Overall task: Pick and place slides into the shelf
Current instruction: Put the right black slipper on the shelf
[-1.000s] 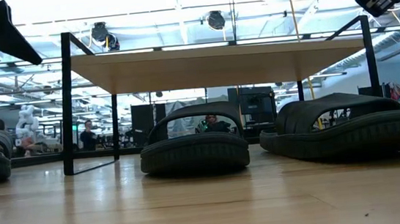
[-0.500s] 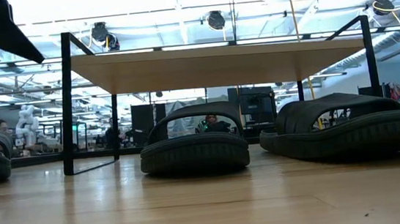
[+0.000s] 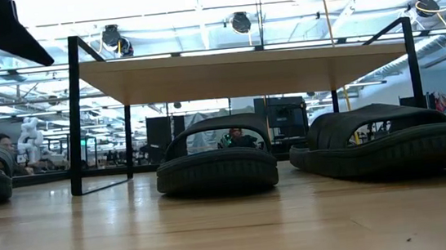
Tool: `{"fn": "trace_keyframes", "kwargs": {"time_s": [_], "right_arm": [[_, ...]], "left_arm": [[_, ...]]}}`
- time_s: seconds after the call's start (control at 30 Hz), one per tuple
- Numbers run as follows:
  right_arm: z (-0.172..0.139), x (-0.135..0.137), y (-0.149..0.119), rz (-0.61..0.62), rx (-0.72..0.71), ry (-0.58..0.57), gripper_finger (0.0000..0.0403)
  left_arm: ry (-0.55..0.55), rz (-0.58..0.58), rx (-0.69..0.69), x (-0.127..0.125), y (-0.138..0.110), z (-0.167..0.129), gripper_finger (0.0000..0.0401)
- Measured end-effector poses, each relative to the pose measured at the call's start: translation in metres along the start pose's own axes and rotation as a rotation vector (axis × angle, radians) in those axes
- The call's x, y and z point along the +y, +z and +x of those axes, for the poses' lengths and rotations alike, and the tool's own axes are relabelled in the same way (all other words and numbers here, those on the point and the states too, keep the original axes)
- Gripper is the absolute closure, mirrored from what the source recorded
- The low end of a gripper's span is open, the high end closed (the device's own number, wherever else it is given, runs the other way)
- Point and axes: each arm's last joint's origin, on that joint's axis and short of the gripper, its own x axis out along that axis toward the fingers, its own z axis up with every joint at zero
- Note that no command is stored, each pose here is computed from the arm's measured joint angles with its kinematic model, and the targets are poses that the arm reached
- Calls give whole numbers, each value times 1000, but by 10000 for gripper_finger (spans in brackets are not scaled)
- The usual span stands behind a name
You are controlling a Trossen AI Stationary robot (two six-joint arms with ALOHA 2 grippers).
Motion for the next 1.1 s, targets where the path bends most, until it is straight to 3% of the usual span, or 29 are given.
{"fn": "trace_keyframes", "kwargs": {"time_s": [0.07, 0.13, 0.3, 0.37, 0.47, 0.63, 0.87, 1.1], "right_arm": [[16, 6, -14, 66, 79, 40, 299], [28, 16, -30, 114, 190, -36, 304], [40, 45, -59, 129, 468, -523, 332], [40, 56, -66, 114, 517, -720, 346], [38, 70, -76, 174, 537, -905, 367], [45, 79, -99, 353, 574, -1035, 398], [58, 84, -143, 619, 624, -1262, 402], [67, 90, -165, 780, 450, -1439, 402]], "left_arm": [[-1, 15, 2, 0, 0, 0, 380], [-1, 28, 2, 0, 0, 0, 380], [-1, 41, 2, 0, 0, 0, 380], [0, 42, 3, 0, 0, 0, 380], [0, 42, 3, 0, 0, 0, 380], [0, 41, 2, 0, 0, 0, 380], [12, 41, -39, 0, 1, 0, 380], [24, 83, -70, 1, 2, 0, 380]]}}
